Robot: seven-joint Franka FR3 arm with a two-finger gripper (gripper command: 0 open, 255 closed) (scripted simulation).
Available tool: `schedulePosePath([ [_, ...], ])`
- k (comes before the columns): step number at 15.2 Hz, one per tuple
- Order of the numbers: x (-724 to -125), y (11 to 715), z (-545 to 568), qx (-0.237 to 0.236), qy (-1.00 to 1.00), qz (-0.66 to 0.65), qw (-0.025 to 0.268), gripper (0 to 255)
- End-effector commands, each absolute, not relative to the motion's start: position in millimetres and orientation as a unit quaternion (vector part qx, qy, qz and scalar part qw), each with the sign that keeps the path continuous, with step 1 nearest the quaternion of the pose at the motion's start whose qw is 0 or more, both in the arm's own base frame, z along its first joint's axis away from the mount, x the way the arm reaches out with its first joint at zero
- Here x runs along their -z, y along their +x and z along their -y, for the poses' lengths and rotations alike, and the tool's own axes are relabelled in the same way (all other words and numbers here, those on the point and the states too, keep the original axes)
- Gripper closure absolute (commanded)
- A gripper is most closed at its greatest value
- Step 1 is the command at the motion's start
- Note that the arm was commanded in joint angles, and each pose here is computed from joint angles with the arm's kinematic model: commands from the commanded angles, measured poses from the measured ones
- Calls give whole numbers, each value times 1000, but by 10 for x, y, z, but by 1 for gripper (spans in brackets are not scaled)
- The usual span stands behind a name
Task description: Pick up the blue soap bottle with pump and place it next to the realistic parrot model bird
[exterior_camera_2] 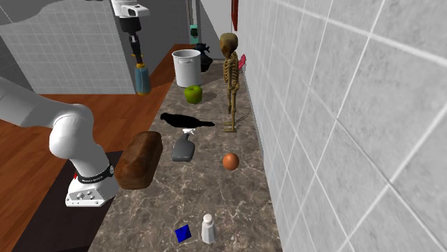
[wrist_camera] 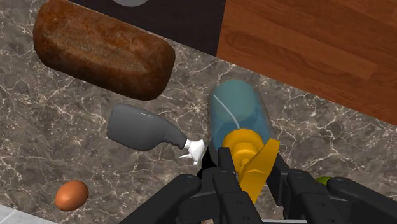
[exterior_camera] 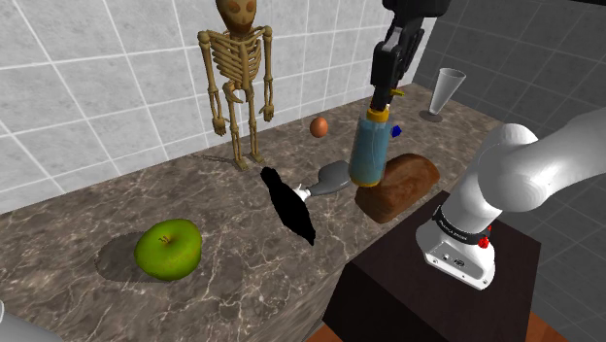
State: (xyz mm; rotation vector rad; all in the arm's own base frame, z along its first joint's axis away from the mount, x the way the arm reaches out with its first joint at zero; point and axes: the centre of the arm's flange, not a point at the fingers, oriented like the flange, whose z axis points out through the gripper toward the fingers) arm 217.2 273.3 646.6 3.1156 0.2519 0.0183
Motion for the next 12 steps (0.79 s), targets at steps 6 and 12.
schedulePosePath([
  [6, -6120, 2139, -2799, -6, 997, -80, 8, 255],
  [12, -5804, 2139, -2799, -6, 997, -80, 8, 255],
])
